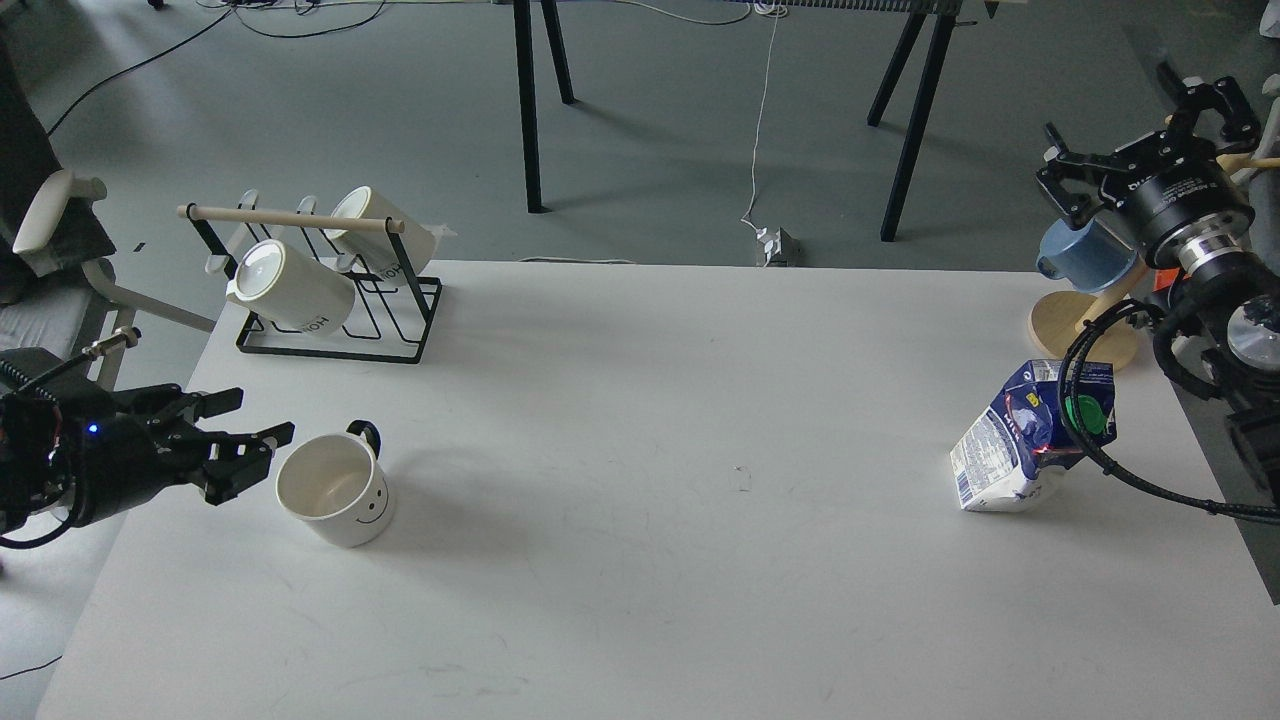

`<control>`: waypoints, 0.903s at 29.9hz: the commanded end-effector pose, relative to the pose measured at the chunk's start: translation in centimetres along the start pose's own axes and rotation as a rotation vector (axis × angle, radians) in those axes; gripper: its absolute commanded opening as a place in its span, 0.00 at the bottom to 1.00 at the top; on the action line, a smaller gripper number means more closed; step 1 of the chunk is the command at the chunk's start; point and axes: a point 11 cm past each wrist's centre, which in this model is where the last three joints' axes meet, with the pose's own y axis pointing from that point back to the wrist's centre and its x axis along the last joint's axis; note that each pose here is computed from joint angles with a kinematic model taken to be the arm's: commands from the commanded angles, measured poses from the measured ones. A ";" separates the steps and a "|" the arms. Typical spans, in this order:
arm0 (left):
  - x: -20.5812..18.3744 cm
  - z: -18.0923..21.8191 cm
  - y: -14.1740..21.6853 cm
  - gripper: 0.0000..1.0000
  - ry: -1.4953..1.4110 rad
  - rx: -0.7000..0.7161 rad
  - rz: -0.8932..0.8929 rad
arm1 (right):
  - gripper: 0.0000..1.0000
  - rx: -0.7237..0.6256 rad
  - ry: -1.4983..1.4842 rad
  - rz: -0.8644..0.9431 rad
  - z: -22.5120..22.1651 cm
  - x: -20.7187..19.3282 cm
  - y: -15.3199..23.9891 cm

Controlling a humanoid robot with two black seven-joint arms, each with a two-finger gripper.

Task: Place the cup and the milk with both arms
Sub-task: 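Grasp the white mug rim with the left gripper and lift it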

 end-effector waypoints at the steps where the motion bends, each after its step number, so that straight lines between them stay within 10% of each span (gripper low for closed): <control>1: -0.6 1.2 -1.3 0.70 0.009 -0.030 -0.006 | 0.99 -0.007 0.001 0.018 0.3 0.8 0.5; 8: -1.4 0.8 -2.7 0.69 0.036 -0.014 -0.010 | 0.99 -0.007 0.017 0.028 -0.2 1.2 0.9; 19: -2.1 1.5 -4.2 0.17 0.063 -0.019 -0.008 | 0.99 -0.009 0.017 0.027 0.0 1.2 0.8; 27: -2.1 1.2 -4.1 0.03 0.060 -0.017 -0.010 | 0.99 -0.006 0.022 0.032 -0.3 1.3 0.9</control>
